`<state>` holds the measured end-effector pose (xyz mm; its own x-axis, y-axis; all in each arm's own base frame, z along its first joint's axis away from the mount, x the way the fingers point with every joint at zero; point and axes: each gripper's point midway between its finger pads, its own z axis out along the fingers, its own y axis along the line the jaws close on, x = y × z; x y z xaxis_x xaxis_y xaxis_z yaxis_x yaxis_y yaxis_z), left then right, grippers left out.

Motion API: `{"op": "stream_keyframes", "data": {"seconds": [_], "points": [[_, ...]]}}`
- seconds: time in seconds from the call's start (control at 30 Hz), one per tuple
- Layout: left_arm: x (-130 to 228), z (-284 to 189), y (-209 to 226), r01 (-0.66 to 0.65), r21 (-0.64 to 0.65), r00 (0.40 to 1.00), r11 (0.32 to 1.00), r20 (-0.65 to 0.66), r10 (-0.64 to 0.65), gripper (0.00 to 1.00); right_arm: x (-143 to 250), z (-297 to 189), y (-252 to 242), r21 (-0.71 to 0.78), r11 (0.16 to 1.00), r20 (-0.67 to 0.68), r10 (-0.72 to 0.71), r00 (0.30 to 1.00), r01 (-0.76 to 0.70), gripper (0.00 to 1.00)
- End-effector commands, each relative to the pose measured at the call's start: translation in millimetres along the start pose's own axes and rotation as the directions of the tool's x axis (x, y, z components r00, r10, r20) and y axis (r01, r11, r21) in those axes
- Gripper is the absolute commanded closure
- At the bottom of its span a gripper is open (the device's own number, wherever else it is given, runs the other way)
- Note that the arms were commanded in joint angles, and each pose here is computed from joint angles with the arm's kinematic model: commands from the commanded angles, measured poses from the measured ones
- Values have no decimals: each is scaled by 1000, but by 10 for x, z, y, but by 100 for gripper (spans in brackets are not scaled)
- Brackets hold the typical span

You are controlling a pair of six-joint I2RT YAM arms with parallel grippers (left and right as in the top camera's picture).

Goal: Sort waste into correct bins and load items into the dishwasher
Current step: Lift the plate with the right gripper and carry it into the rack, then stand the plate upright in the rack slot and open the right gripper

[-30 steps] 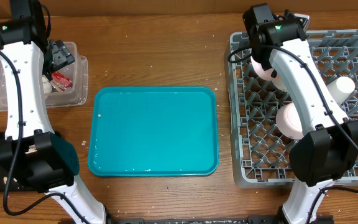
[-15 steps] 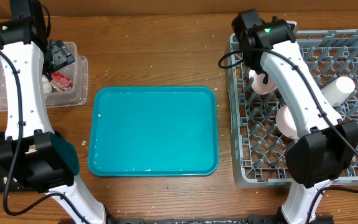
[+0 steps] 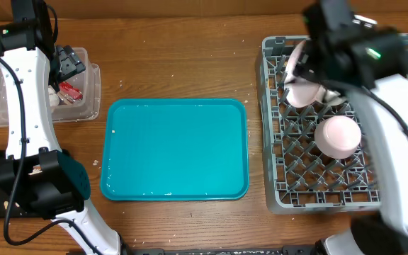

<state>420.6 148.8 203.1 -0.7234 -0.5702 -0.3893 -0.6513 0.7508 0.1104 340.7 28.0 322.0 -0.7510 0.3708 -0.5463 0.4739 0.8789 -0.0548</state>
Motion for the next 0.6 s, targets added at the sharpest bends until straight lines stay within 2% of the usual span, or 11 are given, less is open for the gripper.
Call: {"op": "stream_keyframes", "data": {"seconds": [0.0, 0.17, 0.27, 0.5, 0.57], "points": [[-54, -145, 25, 13, 4, 999, 1000, 38, -13, 0, 54, -317, -145, -74, 996, 18, 50, 999, -49, 0], [-54, -145, 26, 13, 4, 999, 1000, 38, -13, 0, 356, -488, -378, -101, 994, 18, 41, 999, -39, 0], [-54, -145, 26, 13, 4, 999, 1000, 38, -13, 0, 568, -465, -552, -80, 991, 19, 113, 993, -111, 0], [-54, -145, 25, 13, 4, 999, 1000, 38, -13, 0, 998, -115, -562, -155, 965, 30, 217, 976, -210, 0], [-53, -145, 25, 13, 4, 999, 1000, 38, -13, 0, 1084, 10, -510, -177, 942, 8, 290, 957, -284, 0]]}}
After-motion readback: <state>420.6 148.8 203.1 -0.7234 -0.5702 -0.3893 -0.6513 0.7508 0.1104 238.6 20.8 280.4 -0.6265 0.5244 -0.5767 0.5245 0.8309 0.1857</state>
